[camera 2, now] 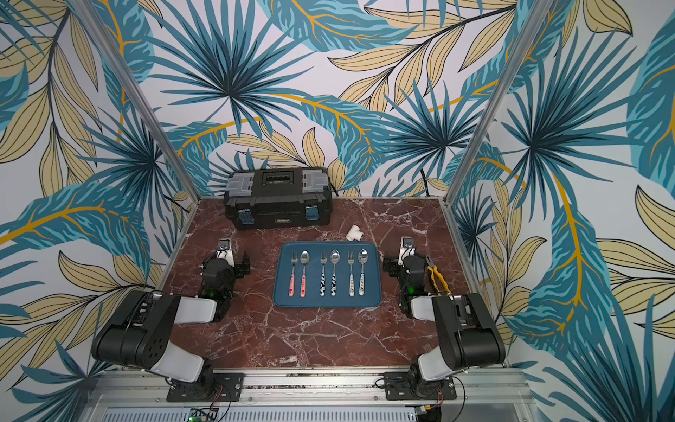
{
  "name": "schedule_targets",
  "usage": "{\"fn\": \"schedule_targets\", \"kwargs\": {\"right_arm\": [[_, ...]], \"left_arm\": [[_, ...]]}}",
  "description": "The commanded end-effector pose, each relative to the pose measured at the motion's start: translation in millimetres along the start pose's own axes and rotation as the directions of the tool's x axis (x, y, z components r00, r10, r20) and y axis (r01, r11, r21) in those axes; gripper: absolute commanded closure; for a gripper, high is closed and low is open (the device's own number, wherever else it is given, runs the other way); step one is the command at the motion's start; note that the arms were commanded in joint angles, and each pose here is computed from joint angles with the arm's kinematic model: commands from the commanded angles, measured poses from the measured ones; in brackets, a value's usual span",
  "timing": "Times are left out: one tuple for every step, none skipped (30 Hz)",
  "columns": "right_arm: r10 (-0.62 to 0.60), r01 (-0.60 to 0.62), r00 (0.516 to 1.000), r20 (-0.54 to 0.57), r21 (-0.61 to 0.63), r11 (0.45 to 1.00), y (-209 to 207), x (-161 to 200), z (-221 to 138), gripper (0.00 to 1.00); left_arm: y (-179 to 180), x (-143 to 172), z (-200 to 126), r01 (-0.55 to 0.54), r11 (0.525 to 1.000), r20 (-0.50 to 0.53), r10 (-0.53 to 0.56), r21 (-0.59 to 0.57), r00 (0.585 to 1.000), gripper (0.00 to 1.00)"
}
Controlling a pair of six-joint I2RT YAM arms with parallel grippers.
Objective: Set the spoon and fork side by side
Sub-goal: Reset both arms
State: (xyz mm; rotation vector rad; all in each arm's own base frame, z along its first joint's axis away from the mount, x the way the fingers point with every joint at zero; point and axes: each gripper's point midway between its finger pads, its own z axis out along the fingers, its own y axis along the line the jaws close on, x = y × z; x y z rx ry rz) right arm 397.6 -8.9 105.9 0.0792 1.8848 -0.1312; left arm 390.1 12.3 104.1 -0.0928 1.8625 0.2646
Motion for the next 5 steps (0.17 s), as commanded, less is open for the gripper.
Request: {"fn": "schedule_targets", "kwargs": {"right_arm": [[0.002,-0.002,1.000,0.004,-0.005,1.000,-0.2,-3.8,0.9,0.01],[0.002,-0.002,1.000,0.003,-0.004,1.000,-0.3,-3.6,1.0,0.01],[0.002,-0.002,1.000,0.004,-0.004,1.000,-0.3,-4.1,0.9,0.00],[0.003,-0.003,1.000,0.004,-0.004,1.000,-0.4,-3.9,0.9,0.01],[0.002,-0.002,1.000,0.004,-0.006,1.000,0.2,-3.9,0.9,0.01]], "left_arm": [[0.5,-14.3,3.1,0.017,1.000,0.026,-0.017,0.002,1.000,0.00],[0.7,-14.3,3.2,0.016,1.000,0.026,-0.016,0.001,1.000,0.00],[1.0,-14.3,3.2,0.017,1.000,0.026,-0.017,0.000,1.000,0.00],[0.4,-14.5,3.1,0.017,1.000,0.027,-0.017,0.002,1.000,0.00],[1.0,-14.7,3.2,0.017,1.000,0.027,-0.017,0.000,0.999,0.00]]}}
